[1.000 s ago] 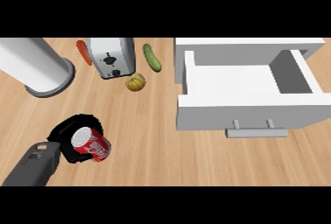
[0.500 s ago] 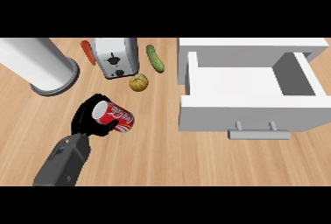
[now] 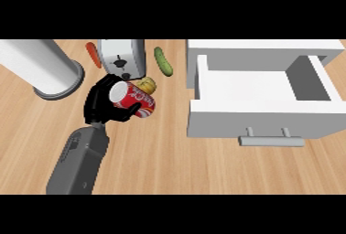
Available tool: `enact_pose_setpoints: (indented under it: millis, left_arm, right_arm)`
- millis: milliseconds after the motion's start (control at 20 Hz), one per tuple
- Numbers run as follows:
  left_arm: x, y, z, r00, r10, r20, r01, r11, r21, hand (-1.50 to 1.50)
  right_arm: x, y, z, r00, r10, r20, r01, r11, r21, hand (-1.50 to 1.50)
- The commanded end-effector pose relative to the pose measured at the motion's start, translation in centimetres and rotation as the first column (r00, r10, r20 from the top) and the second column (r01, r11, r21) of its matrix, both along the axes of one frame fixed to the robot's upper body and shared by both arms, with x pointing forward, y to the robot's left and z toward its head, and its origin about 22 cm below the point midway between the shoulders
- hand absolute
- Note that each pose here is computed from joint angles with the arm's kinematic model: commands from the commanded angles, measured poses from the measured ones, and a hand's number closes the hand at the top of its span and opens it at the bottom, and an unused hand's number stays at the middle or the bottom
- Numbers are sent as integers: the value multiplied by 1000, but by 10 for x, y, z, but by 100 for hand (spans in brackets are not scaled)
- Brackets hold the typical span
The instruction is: Pick up the can, place it into the drawer and close the drawer
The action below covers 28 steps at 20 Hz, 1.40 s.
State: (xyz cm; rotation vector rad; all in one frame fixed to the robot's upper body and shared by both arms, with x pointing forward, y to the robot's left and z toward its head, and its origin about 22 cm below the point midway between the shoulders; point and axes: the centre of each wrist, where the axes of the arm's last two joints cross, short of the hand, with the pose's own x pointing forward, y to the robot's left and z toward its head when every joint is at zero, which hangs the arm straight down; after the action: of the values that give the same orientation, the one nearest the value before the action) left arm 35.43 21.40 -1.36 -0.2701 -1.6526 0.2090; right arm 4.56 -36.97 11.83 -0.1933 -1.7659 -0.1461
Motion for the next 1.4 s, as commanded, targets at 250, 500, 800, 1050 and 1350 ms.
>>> enact_pose_setpoints:
  millis: [250, 500, 800, 1050, 1350]
  left_arm:
    - [-4, -44, 99, 999, 8, 51, -11, 998, 55, 150]
    - [-5, -75, 126, 999, -12, 48, 9, 997, 70, 150]
    - [29, -102, 172, 996, 4, 93, -13, 995, 95, 150]
    - [29, -130, 175, 997, -11, 74, 3, 995, 100, 150]
    - [36, -155, 216, 997, -20, 80, 12, 994, 106, 150]
  right_arm:
    - [6, 7, 3, 1000, 20, 11, -20, 1000, 10, -150]
    - [11, 2, 1, 1000, 7, 10, -7, 1000, 18, -150]
    - [20, 8, 0, 999, 27, 26, -26, 1000, -15, -150]
    - [9, -4, -3, 999, 35, 24, -36, 999, 15, -150]
    - [15, 8, -4, 999, 33, -1, -33, 999, 23, -150]
